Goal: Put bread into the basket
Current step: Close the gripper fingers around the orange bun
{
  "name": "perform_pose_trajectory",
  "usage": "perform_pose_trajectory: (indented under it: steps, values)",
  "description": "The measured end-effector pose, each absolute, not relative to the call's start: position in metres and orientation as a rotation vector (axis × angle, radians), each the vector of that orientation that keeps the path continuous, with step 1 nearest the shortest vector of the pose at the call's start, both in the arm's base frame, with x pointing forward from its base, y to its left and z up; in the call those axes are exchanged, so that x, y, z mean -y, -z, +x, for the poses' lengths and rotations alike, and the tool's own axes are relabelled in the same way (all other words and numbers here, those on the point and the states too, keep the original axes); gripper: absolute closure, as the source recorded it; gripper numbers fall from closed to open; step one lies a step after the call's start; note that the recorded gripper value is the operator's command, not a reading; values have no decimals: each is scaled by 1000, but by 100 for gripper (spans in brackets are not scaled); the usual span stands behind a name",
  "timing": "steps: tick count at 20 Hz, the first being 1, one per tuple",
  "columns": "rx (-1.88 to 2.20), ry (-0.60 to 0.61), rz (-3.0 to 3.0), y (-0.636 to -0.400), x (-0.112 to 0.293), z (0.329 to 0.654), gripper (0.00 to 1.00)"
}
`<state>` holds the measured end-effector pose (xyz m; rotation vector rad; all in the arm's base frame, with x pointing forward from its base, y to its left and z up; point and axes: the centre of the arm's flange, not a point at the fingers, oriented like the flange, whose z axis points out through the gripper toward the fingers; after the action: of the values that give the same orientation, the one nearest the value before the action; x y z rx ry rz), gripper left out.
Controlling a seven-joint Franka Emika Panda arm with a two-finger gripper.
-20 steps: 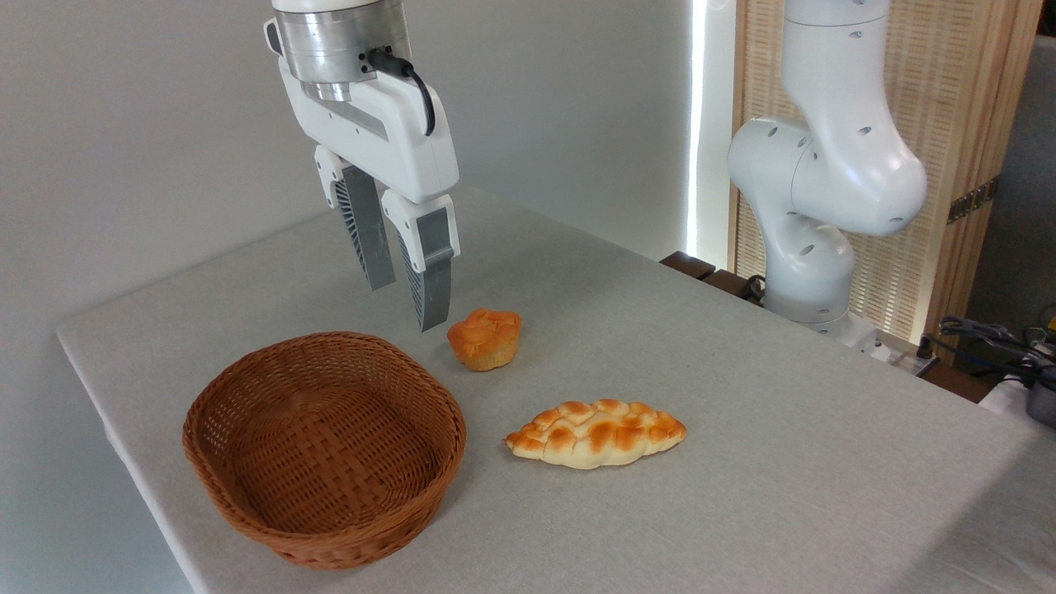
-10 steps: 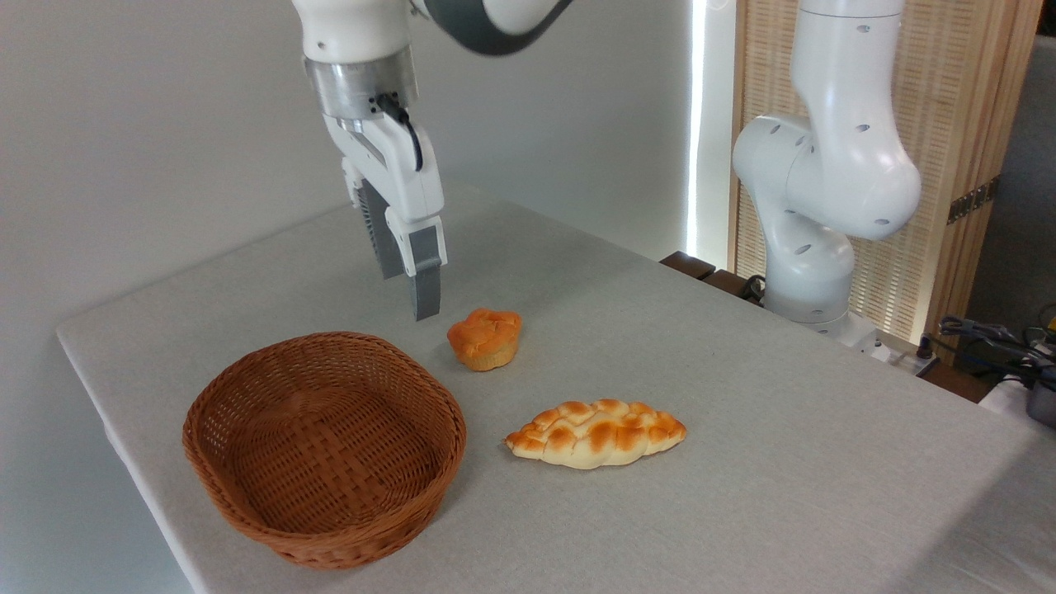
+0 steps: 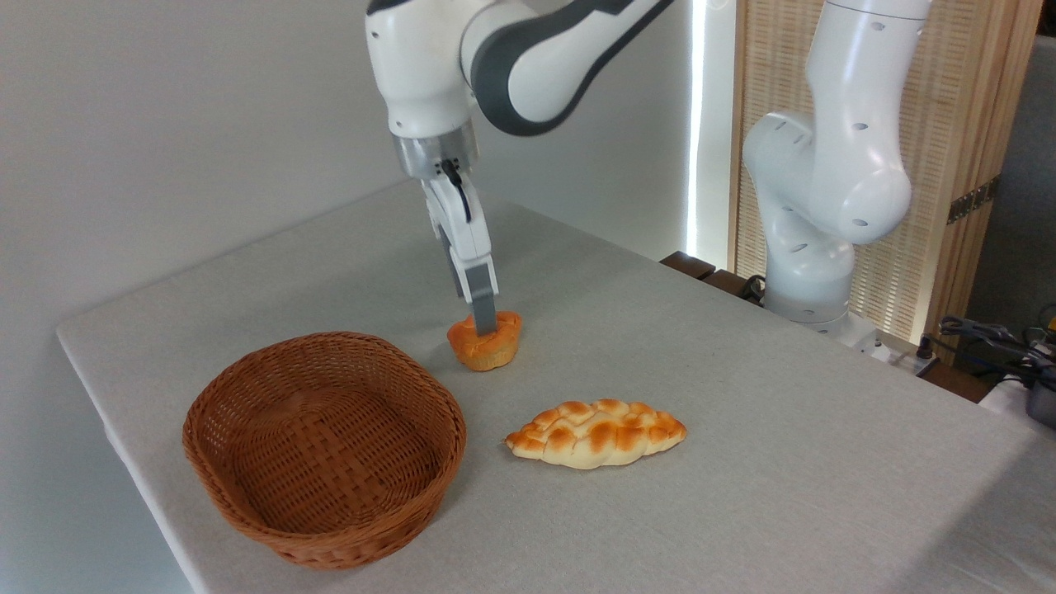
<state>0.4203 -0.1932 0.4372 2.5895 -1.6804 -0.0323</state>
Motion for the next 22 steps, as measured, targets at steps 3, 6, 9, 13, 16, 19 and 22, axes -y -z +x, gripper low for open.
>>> perform_pose_trajectory:
  steps: [3,6,9,13,16,19,22]
  values:
    - [1744,41,2606,-430,190,419,0]
    - [1781,47,2611,-430,190,419,0]
    - [1784,48,2611,-430,191,419,27]
    - [1785,48,2610,-430,191,419,77]
    - [1786,47,2610,-430,191,419,82]
    - [1786,48,2610,-430,191,419,83]
    - [1786,48,2610,-430,191,419,83]
